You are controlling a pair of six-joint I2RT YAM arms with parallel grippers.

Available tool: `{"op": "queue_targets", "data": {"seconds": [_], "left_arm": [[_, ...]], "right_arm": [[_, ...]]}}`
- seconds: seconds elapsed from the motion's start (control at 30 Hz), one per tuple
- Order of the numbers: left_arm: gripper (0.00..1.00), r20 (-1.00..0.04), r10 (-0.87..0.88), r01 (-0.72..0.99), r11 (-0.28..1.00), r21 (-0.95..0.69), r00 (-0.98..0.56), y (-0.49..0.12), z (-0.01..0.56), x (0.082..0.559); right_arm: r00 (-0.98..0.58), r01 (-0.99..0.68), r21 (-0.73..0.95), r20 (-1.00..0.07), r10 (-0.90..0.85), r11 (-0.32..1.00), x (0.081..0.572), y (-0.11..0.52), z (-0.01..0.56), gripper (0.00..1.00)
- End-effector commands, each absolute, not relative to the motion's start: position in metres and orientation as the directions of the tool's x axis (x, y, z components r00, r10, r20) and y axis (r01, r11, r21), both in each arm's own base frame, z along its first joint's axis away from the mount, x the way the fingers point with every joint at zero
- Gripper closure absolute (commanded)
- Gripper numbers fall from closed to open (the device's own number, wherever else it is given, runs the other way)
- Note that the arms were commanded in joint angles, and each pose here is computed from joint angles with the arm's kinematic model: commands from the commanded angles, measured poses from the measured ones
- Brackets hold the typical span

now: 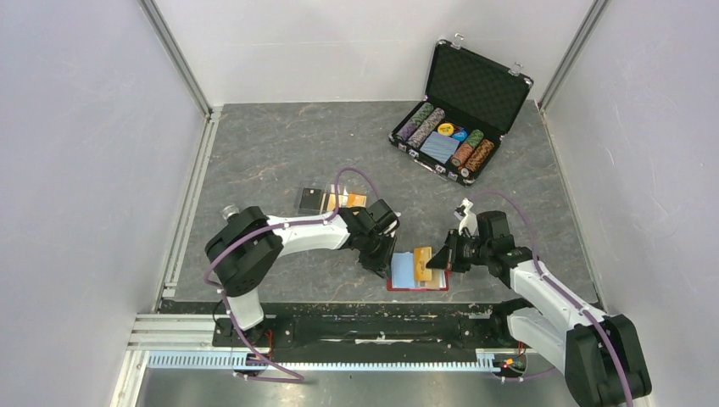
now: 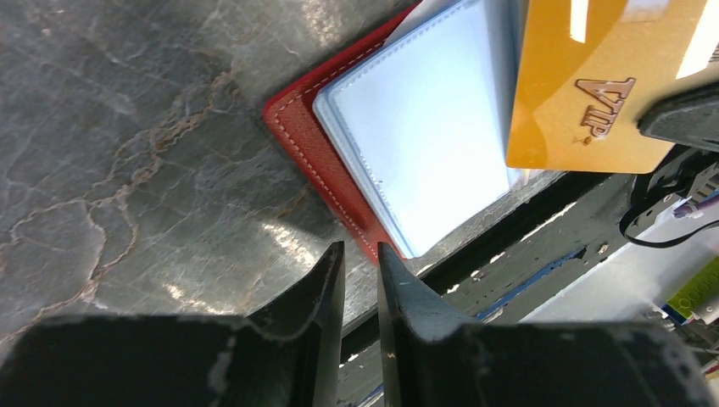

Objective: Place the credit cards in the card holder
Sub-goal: Insert the credit card into the card holder.

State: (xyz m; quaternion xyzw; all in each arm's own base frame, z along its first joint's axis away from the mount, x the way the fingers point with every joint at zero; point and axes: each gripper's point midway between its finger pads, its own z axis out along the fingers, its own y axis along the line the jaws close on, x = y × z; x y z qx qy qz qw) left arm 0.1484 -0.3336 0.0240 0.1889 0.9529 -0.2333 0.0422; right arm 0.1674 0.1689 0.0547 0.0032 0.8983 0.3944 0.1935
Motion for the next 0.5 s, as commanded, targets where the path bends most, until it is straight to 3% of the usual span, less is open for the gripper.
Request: {"op": "queue_targets", "data": {"seconds": [0.0, 0.47], "left_arm": [[0.75, -0.184, 0.298, 0.35, 0.816, -0.46, -0.937, -0.348, 0.024, 0.153], [0.77, -0.147, 0.315, 0.347, 0.834, -0.429, -0.938, -0.345, 0.008, 0.146]], "right_arm": [[-0.902, -0.162, 0.706, -0.389, 0.186, 0.689, 0.175, 0.169, 0.056, 1.0], [-0.926, -0.14, 0.688, -0.345, 0.152, 0.713, 0.164, 0.164, 0.035, 1.0]]}}
